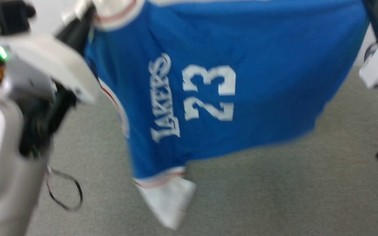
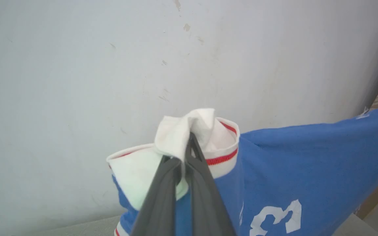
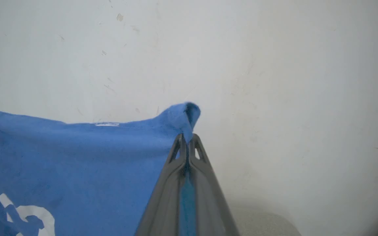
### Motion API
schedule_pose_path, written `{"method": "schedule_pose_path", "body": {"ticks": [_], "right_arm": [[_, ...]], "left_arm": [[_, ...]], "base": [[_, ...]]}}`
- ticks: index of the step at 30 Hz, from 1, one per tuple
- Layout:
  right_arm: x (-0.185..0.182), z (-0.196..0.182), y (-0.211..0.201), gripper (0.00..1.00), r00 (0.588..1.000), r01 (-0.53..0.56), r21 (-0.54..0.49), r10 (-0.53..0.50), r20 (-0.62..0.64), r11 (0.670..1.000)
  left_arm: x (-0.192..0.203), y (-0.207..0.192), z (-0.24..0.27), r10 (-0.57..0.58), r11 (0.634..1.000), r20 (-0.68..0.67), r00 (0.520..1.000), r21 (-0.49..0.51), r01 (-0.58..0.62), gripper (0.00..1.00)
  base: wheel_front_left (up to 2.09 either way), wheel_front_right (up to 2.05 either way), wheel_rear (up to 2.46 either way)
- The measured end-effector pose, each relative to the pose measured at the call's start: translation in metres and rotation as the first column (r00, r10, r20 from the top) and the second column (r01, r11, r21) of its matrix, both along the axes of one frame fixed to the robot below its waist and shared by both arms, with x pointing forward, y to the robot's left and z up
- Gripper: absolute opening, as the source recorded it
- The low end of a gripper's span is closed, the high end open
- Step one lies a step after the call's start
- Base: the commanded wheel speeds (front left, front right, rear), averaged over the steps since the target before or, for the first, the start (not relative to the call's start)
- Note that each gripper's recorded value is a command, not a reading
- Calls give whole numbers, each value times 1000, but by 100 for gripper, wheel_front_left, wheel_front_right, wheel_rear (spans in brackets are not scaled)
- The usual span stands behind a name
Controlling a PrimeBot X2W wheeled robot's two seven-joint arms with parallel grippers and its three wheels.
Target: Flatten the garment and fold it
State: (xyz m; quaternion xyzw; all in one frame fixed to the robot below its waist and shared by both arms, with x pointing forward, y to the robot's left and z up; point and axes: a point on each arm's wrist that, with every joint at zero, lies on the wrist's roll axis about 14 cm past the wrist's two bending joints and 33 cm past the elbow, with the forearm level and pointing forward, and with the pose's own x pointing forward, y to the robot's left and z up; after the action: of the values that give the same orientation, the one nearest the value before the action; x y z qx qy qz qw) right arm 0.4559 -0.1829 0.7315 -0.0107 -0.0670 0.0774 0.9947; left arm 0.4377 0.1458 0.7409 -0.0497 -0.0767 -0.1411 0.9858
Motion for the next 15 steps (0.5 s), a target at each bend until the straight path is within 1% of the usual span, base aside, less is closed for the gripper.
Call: {"method": "schedule_pose_path", "body": {"ticks": [5,7,10,15], "right_arm": [[-2,45,-14,0,998,40,-39,-38,57,998],[1,58,-16,0,997,53,-59,-49,67,997],[14,70,-16,0,996,66,-77,-62,63,995],[44,69,-16,0,996,86,-100,-83,29,991]], "left_arm": [[26,-13,47,-11,992,74,997,130,1,0],[37,-16,63,-3,987,90,996,158,-11,0],[54,-17,86,10,985,110,994,172,-29,0],[87,-14,105,48,981,132,990,180,-71,0]], "base": [[0,0,0],[0,0,0],[0,0,0],[0,0,0]]}}
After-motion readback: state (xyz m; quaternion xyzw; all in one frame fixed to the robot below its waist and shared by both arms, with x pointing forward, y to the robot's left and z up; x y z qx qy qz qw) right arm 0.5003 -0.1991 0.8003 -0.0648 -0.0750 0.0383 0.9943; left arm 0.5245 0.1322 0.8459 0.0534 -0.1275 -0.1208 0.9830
